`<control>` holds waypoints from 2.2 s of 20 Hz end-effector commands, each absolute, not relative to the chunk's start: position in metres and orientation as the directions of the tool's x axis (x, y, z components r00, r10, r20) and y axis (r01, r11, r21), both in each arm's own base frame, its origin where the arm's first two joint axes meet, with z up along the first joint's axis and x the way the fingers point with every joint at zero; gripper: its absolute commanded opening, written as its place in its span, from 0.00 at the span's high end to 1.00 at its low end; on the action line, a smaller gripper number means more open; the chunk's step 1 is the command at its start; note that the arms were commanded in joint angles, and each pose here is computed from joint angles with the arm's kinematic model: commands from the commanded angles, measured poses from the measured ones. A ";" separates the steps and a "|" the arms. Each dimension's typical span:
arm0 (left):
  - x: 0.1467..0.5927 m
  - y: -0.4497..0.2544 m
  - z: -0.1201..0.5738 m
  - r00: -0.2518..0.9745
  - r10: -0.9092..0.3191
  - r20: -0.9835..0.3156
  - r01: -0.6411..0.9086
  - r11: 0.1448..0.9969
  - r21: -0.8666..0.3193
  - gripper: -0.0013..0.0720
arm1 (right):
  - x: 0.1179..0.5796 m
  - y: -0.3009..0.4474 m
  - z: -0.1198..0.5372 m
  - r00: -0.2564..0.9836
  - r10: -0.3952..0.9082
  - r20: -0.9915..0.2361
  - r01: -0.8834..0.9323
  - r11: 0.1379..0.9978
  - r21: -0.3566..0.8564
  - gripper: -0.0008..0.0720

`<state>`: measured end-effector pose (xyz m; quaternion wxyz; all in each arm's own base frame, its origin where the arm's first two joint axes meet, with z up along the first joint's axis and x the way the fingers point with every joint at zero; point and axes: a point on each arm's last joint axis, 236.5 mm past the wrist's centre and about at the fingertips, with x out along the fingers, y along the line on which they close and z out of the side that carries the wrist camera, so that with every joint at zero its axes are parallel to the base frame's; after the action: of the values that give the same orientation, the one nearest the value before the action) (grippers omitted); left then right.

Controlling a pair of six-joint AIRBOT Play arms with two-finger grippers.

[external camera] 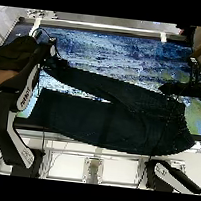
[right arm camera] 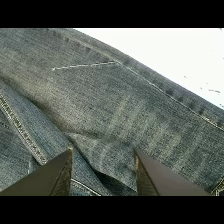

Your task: Fold the clothes and pants, and hang the long-sleeved shirts on hangers.

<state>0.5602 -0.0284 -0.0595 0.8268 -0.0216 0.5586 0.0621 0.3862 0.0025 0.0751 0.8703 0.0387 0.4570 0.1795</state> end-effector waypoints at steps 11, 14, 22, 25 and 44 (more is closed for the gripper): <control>0.511 0.026 0.011 0.304 0.224 -0.926 -0.159 0.970 0.182 0.96 | 0.363 -0.011 0.058 0.424 0.291 -0.858 -0.297 0.939 0.172 0.42; 0.456 0.029 -0.032 0.165 0.231 -0.959 -0.172 0.964 0.203 0.96 | 0.350 -0.006 0.054 0.370 0.309 -0.876 -0.311 0.930 0.197 0.42; 0.376 0.049 -0.091 0.201 0.204 -0.958 -0.485 0.871 0.084 0.74 | 0.340 -0.011 0.048 0.326 0.290 -0.900 -0.318 0.930 0.184 0.42; 0.415 0.041 -0.050 0.410 0.161 -0.898 -0.478 0.876 -0.061 0.01 | 0.342 -0.014 0.048 0.333 0.278 -0.901 -0.316 0.933 0.171 0.42; 0.460 0.022 -0.073 0.136 0.233 -0.963 0.021 0.971 0.238 0.10 | 0.325 -0.167 0.050 0.458 0.009 -0.889 0.163 0.982 0.094 0.42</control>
<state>0.4694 0.0261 -0.0627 0.7751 0.0172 0.6266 0.0791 0.3297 -0.1635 0.0511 0.8525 0.0757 0.5155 -0.0411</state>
